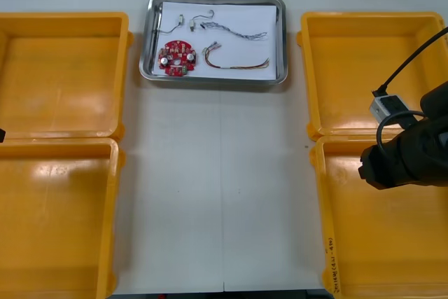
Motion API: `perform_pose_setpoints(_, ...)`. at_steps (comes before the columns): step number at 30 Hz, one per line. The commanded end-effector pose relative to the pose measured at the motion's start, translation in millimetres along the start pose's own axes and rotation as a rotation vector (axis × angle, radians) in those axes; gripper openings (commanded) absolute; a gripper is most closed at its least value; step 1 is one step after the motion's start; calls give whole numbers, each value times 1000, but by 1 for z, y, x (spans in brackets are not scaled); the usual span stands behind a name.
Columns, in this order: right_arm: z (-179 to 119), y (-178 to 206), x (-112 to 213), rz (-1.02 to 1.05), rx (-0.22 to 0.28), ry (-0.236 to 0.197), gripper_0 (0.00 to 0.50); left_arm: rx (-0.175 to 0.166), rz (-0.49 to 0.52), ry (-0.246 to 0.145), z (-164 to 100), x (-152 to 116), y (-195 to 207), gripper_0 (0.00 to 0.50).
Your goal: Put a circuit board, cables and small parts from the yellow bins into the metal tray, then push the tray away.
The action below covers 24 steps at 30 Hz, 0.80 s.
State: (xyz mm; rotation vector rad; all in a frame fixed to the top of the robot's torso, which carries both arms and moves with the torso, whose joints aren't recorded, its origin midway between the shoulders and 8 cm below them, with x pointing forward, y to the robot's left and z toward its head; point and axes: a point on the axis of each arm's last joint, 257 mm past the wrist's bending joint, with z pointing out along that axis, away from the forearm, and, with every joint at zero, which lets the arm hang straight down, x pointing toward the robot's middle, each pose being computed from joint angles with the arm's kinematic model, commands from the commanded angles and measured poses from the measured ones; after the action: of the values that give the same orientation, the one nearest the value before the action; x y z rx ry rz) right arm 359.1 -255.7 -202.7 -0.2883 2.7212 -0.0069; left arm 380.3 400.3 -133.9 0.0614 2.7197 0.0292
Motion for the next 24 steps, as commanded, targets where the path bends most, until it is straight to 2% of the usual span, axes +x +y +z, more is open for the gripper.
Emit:
perform_pose_setpoints(1,-3,-24,-3,48,30,-35,500,-50,21,-15,-16,-1,16,500)
perform_pose_setpoints(13,10,-43,-2,104,46,-45,500,-50,21,-15,-16,-1,16,500)
perform_pose_setpoints(24,22,-53,15,173,29,1,500,-50,21,-15,-16,-1,16,500)
